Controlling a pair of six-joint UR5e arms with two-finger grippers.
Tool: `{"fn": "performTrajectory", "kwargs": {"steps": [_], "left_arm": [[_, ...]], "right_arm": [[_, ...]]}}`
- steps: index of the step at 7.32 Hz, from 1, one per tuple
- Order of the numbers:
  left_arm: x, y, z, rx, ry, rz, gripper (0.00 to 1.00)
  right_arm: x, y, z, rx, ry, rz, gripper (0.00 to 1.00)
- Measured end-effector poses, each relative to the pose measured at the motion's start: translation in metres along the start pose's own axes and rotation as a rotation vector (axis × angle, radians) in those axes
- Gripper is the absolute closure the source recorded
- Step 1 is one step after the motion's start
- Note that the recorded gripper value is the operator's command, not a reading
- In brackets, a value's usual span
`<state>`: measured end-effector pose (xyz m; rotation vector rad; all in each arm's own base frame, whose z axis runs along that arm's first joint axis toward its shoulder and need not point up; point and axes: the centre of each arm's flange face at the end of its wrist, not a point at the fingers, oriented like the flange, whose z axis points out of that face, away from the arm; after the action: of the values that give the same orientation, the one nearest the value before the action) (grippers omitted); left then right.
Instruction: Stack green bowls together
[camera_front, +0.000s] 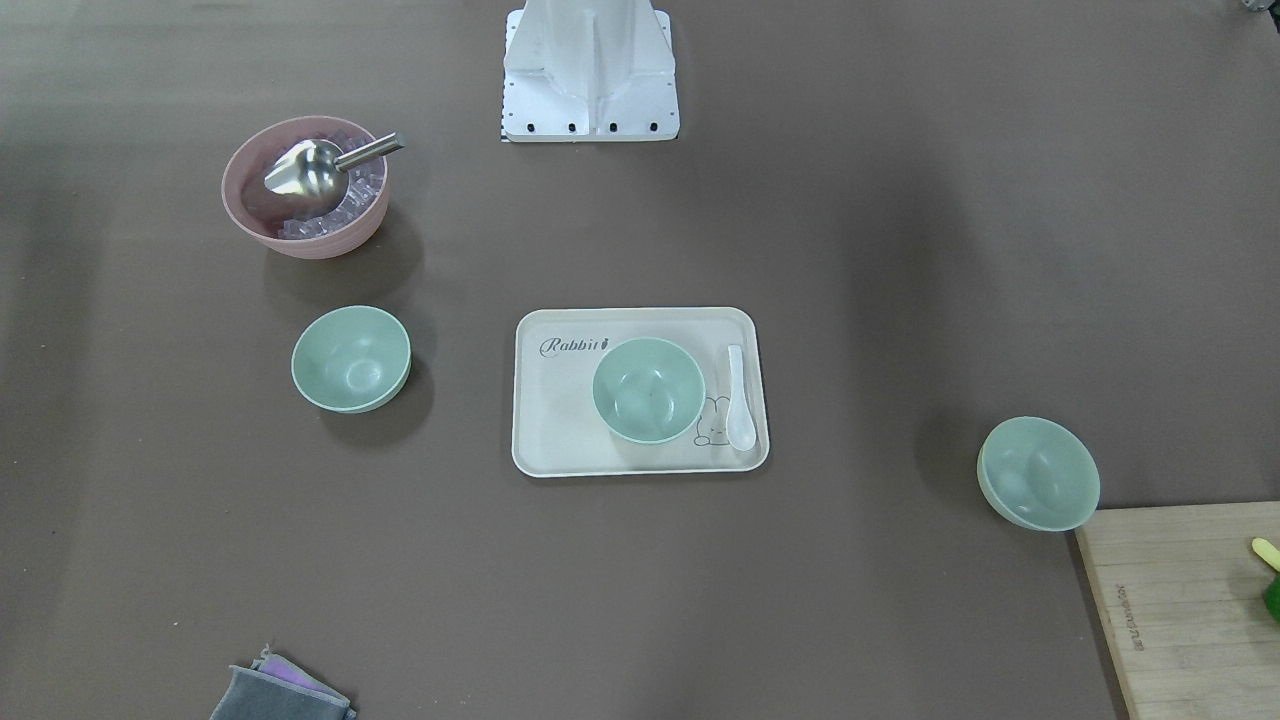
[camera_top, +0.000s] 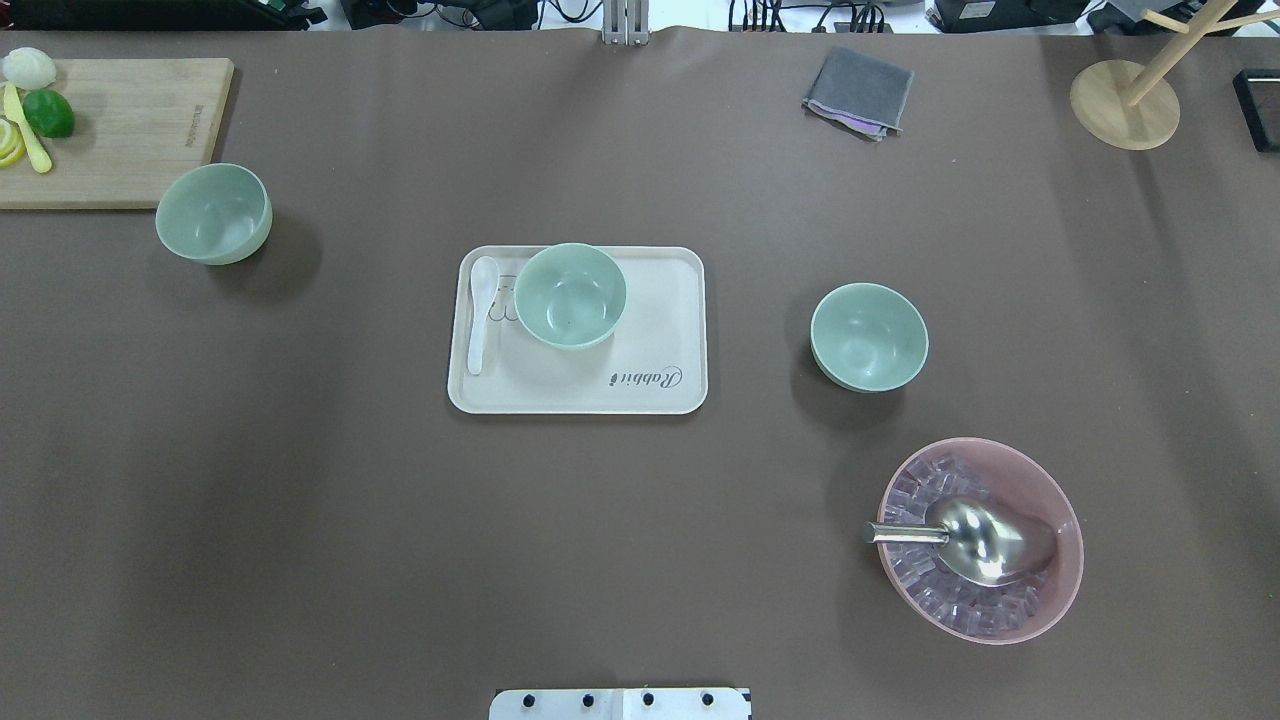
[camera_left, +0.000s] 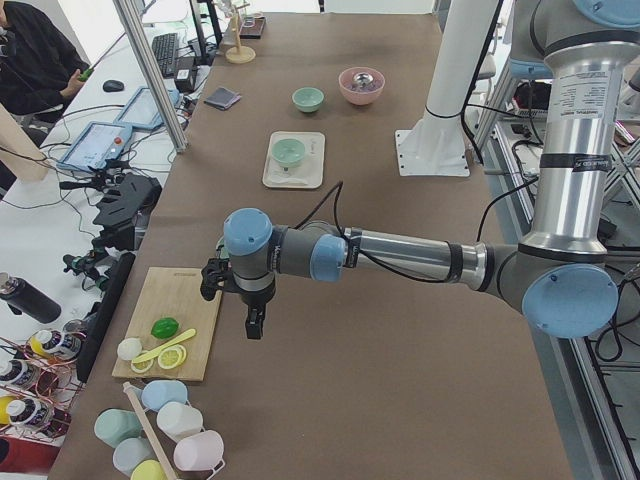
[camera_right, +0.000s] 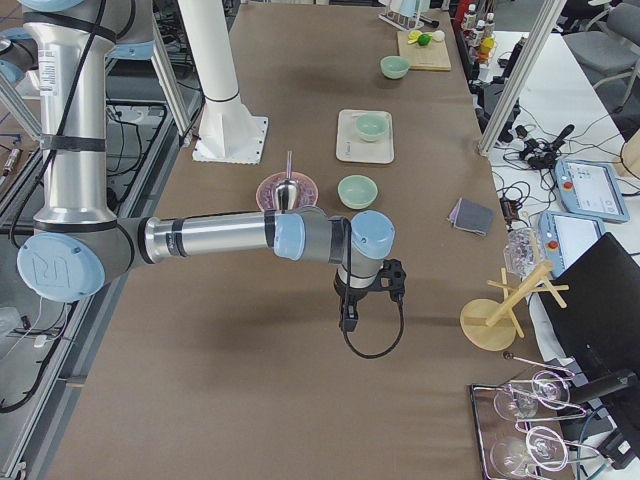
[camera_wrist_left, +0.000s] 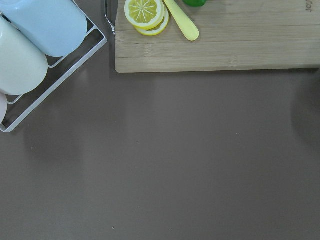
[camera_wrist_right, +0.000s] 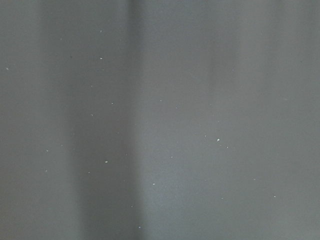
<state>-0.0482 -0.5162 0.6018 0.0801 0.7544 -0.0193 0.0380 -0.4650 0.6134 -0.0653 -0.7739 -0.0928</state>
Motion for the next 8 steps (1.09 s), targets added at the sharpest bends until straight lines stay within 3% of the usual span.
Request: {"fn": "performTrajectory", "kwargs": {"steps": [8], "left_arm": [[-0.002,0.001,0.001,0.002,-0.015,0.001,0.02]], "right_arm": [[-0.011,-0.005,-0.011,0.020,-0.016,-0.009,0.00]]}}
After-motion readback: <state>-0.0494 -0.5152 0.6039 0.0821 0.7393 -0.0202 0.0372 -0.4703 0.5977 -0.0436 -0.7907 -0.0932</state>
